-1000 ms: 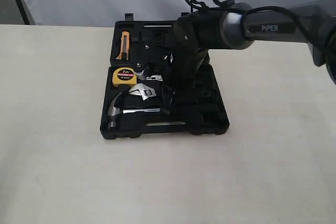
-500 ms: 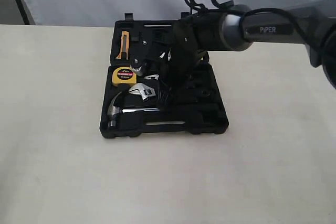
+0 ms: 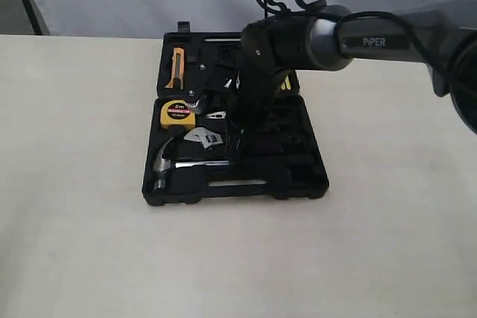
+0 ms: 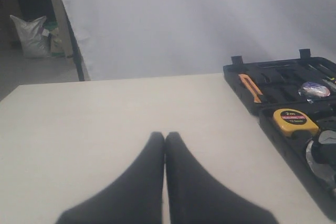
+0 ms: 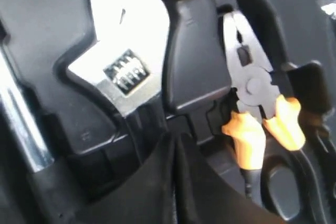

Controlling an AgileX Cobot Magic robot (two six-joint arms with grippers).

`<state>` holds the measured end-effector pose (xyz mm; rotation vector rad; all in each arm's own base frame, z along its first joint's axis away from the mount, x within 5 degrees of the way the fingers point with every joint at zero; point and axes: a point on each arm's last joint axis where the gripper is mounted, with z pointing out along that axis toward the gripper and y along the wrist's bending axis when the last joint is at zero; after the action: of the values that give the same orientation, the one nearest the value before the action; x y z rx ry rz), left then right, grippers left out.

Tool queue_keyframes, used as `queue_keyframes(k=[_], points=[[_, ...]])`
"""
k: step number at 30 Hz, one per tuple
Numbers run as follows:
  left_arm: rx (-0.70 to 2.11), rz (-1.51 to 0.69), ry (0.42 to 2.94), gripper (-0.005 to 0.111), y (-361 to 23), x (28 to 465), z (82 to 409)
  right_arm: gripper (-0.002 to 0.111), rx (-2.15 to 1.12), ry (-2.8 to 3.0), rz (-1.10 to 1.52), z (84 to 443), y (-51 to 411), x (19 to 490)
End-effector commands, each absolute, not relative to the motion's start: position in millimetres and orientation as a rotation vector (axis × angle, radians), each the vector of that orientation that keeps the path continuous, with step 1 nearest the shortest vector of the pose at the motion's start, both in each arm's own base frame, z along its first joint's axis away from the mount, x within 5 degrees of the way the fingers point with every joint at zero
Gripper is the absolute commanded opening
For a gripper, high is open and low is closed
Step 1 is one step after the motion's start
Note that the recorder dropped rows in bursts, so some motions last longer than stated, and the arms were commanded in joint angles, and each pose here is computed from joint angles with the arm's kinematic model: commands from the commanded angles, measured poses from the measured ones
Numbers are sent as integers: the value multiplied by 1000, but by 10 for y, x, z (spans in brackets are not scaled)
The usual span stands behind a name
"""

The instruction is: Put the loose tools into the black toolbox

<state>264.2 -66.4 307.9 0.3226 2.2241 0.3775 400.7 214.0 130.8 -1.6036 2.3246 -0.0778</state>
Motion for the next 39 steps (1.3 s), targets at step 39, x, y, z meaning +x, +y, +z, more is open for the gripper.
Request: queue_keyframes(k=[39], points=[[306, 348, 2223, 1, -663, 2626, 3072, -1, -885, 2107, -68, 3410, 856, 1659]])
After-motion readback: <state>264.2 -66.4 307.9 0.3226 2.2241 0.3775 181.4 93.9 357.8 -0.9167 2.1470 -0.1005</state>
